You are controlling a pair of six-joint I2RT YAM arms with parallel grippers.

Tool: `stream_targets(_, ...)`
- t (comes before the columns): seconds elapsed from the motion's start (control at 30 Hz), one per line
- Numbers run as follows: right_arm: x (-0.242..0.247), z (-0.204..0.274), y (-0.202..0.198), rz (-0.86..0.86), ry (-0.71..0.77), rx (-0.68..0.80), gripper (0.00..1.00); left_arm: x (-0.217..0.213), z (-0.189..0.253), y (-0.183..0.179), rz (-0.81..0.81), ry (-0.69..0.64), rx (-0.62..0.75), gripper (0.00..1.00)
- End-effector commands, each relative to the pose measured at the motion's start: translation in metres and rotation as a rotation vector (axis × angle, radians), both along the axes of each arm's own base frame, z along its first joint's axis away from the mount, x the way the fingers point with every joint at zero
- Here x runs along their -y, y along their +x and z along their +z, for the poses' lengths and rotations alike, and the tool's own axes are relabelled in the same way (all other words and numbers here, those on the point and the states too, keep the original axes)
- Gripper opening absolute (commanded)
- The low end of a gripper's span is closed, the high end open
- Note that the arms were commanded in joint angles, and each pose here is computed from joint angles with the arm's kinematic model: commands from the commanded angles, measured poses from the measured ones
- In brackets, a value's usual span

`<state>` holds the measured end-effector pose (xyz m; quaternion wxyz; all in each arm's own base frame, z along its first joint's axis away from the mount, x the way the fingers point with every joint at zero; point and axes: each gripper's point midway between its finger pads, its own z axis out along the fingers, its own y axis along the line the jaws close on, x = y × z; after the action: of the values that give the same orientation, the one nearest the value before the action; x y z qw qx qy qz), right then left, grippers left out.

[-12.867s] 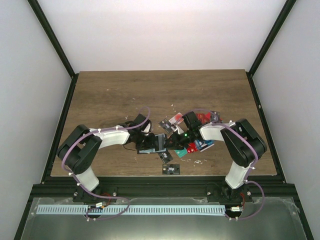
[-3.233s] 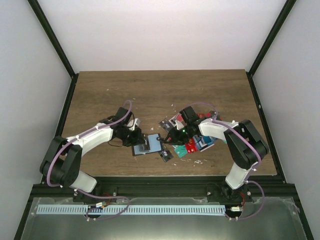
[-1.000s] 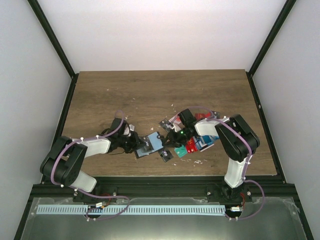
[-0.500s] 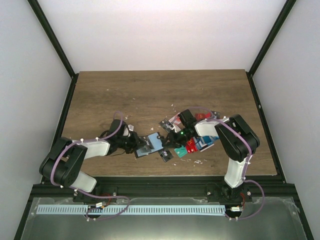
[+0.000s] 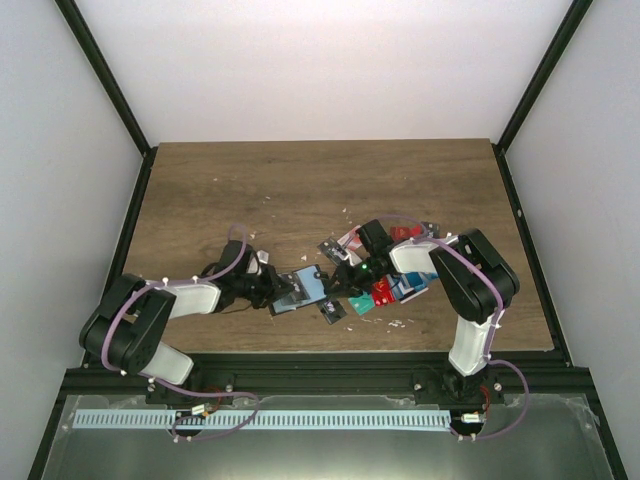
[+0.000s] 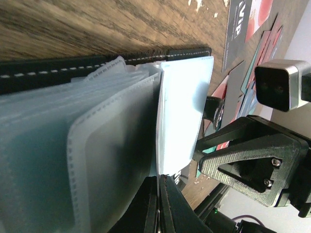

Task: Put the credit cards into the card holder
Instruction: Insert the credit card into the card holder.

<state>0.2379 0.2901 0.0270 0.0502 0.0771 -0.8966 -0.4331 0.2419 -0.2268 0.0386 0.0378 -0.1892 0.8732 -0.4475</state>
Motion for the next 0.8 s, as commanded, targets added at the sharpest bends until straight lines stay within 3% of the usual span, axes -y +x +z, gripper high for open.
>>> stream_targets(0.0, 0.002, -0.007, -0.003, -0.004, -0.004, -0.026, 0.24, 0.006, -0.006, -0.006, -0.035, -0.008, -0.001, 0.04)
stream_targets(0.77, 0.001, -0.008, -0.003, 0.003, -0.002, -0.028, 0.23, 0.021, -0.018, 0.0, -0.136, -0.008, 0.016, 0.04)
